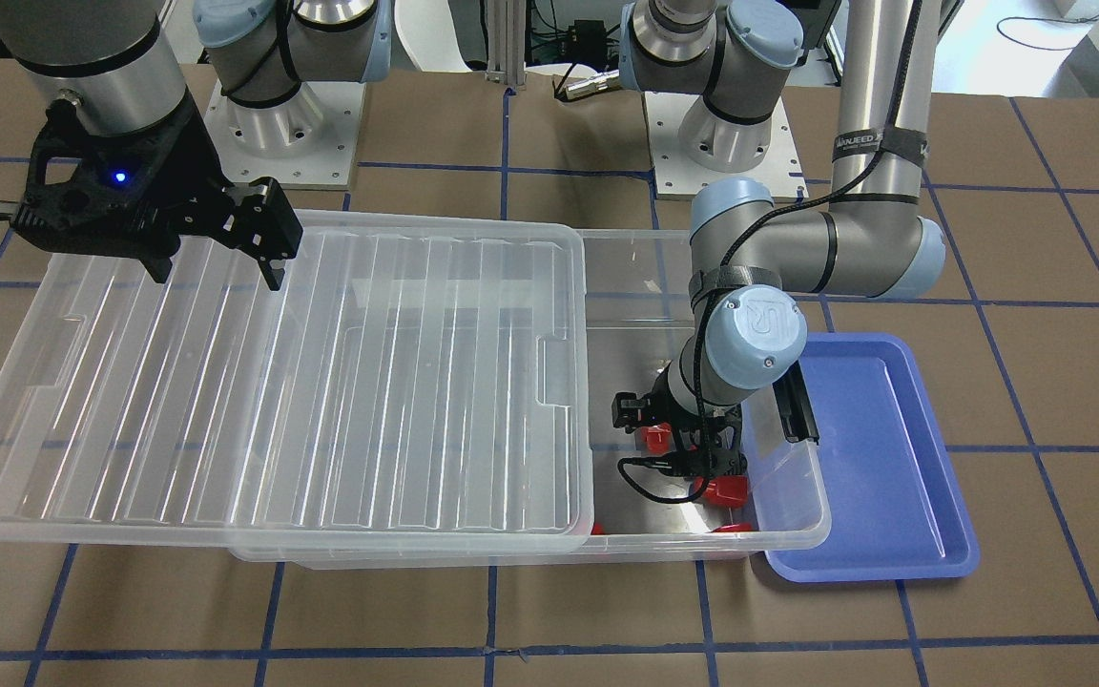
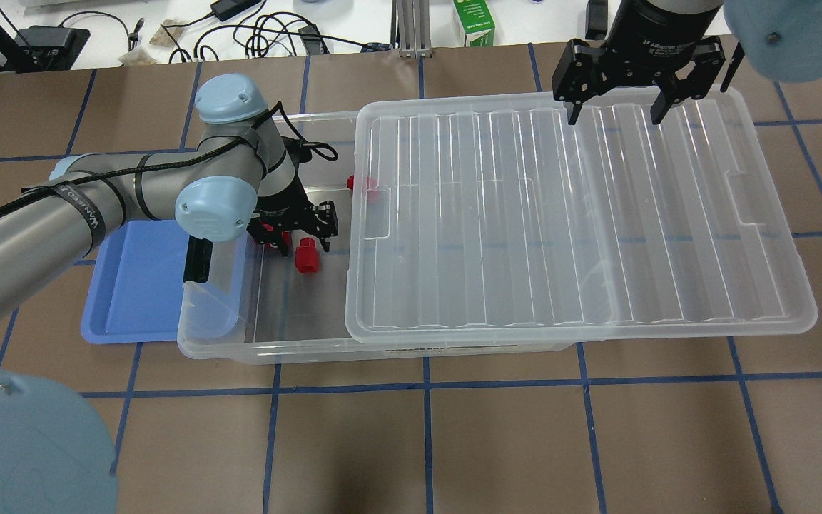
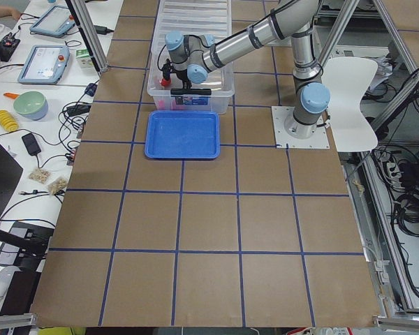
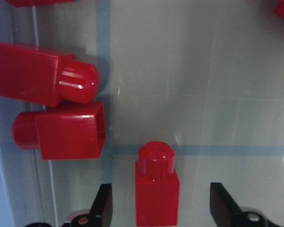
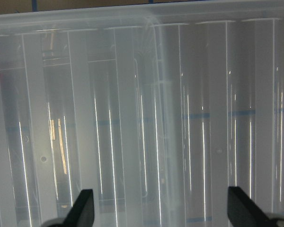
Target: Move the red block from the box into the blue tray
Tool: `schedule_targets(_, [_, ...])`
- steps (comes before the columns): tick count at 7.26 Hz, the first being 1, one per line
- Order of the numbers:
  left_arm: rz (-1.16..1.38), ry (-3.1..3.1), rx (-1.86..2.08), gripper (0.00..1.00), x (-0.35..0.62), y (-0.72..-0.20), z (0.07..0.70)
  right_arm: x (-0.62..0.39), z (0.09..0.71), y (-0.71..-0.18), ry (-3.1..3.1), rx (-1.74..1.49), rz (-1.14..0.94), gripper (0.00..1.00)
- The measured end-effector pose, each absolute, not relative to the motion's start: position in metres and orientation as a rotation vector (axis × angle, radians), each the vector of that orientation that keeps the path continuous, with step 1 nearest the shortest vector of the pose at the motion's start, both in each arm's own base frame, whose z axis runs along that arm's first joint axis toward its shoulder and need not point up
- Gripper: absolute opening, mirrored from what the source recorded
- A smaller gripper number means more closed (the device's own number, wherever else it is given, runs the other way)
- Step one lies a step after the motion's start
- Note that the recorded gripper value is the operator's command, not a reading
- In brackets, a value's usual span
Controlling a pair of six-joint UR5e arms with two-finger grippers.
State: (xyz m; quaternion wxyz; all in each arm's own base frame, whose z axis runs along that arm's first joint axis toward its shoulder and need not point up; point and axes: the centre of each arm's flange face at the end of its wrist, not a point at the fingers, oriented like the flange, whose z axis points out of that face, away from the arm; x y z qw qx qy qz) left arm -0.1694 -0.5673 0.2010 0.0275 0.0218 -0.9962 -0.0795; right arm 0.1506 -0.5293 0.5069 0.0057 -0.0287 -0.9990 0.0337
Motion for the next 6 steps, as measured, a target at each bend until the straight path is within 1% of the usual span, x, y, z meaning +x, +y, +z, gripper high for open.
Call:
schedule_targets(1, [-0.253,-3.076,0.066,0.76,-0.17,-0.567,0.198,0.15,0.508,-0.528,-3.123,-0.091,0.109,1.0])
schedule_targets(2, [-0.262,-3.076,0.065,0.67,-0.17,-0.568,0.195,0.15,0.509,-0.528,-3.121,-0.092,0.109,1.0])
schedule_targets(3, [-0.27,-3.076,0.065,0.2,-0.17,-0.568,0.192,0.15,0.508,-0.528,-3.121,-0.092,0.109,1.0])
schedule_targets(4, [-0.277,-3.076,0.068,0.0,-0.17,-0.568,0.189,0.15,0.508,-0.528,-3.121,-0.089,0.111,1.0])
schedule_targets(6, [-0.282,-3.081,0.074,0.0,-0.169,-0.568,0.188,0.151,0.508,-0.529,-3.121,-0.086,0.115,1.0])
